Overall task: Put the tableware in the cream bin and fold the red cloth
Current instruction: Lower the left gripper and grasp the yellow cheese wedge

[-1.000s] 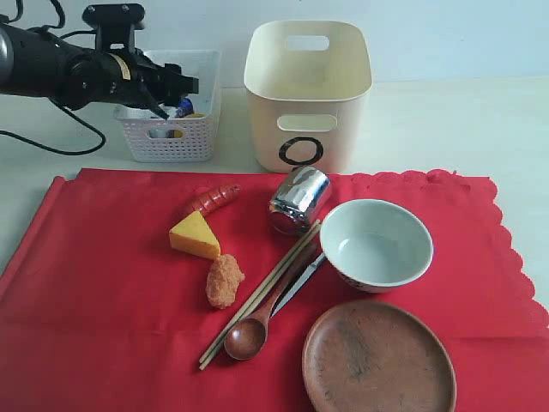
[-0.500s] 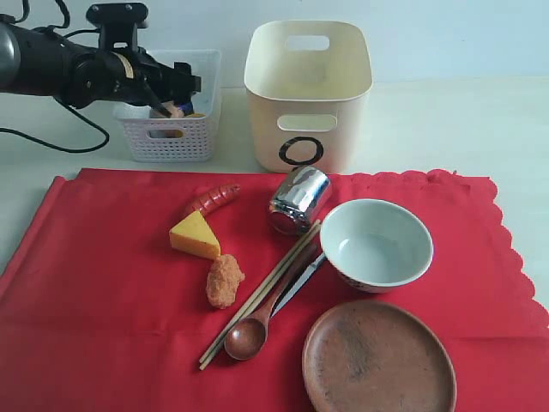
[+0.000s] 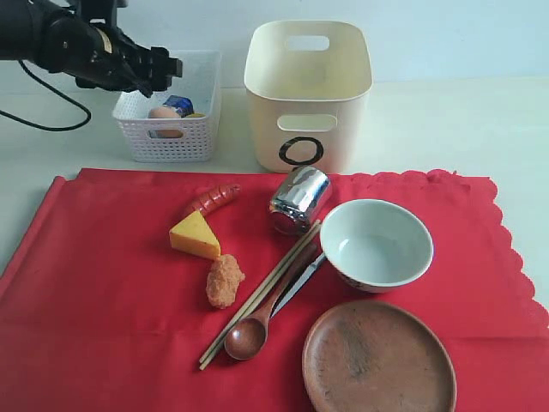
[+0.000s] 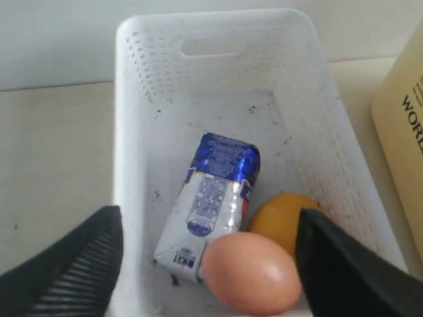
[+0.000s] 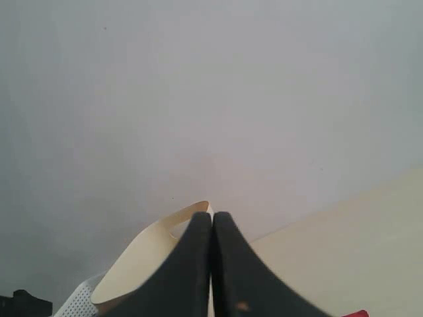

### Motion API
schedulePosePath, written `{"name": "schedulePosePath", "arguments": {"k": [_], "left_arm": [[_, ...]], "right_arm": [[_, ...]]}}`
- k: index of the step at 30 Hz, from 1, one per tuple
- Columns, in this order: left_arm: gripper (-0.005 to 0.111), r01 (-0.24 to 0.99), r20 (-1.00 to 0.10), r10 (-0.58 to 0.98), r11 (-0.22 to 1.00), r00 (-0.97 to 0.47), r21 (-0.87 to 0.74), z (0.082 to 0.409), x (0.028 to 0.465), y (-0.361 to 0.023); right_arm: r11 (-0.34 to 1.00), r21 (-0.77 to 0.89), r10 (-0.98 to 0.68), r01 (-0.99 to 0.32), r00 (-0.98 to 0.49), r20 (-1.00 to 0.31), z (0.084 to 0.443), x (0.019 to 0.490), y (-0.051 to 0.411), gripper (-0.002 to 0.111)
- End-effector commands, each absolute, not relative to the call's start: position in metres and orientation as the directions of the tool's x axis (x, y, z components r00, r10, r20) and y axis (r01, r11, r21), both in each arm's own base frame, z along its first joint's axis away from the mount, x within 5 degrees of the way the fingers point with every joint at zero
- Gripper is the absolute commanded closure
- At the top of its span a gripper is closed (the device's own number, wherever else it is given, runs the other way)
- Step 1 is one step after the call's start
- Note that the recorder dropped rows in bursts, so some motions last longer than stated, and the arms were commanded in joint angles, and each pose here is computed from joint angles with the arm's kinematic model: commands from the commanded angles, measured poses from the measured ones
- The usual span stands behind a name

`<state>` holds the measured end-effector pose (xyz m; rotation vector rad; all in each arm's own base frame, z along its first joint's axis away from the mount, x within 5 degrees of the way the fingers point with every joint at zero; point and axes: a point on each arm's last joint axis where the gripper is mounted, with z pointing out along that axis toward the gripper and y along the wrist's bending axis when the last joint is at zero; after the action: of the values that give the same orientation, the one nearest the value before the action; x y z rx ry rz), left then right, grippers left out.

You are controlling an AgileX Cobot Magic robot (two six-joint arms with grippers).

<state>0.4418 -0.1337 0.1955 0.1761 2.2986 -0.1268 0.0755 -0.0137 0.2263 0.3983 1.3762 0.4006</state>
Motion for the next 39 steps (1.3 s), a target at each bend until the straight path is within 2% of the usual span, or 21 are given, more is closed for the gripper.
{"name": "schedulePosePath", "arguments": {"k": [1,7,13,17,27,34,36,37,39], "left_arm": [[0.059,0.129,-0.701,0.087,0.992,-0.707,-0.008,0.214,0.431,-0.128],[0.106,0.107,-0.619,0.113,0.993,-0.777,0.046,0.227,0.414,-0.126],[0.106,0.119,-0.473,0.163,0.985,-0.866,0.122,0.225,0.393,-0.134],[0.107,0.179,-0.378,0.231,0.969,-0.896,0.169,0.224,0.377,-0.149],[0.107,0.434,-0.154,0.458,0.886,-0.876,0.165,0.213,0.315,-0.215],[0.107,0.468,-0.127,0.487,0.870,-0.864,0.154,0.205,0.302,-0.226],[0.107,0.393,-0.161,0.411,0.910,-0.897,0.134,0.205,0.303,-0.227],[0.106,0.374,-0.175,0.391,0.919,-0.904,0.126,0.205,0.304,-0.228],[0.094,0.376,-0.192,0.393,0.919,-0.899,0.119,0.205,0.305,-0.229]], "right_arm": [[0.873,0.485,0.485,-0.041,0.155,-0.860,0.226,0.075,-0.014,0.108],[0.873,0.485,0.485,-0.041,0.155,-0.860,0.226,0.075,-0.014,0.108],[0.873,0.485,0.485,-0.041,0.155,-0.860,0.226,0.075,-0.014,0.108],[0.873,0.485,0.485,-0.041,0.155,-0.860,0.226,0.075,-0.014,0.108],[0.873,0.485,0.485,-0.041,0.155,-0.860,0.226,0.075,-0.014,0.108],[0.873,0.485,0.485,-0.041,0.155,-0.860,0.226,0.075,-0.014,0.108],[0.873,0.485,0.485,-0.041,0.155,-0.860,0.226,0.075,-0.014,0.108],[0.873,0.485,0.485,-0.041,0.155,-0.860,0.226,0.075,-0.014,0.108],[0.873,0.485,0.485,-0.041,0.155,-0.860,0.226,0.075,-0.014,0.108]]}}
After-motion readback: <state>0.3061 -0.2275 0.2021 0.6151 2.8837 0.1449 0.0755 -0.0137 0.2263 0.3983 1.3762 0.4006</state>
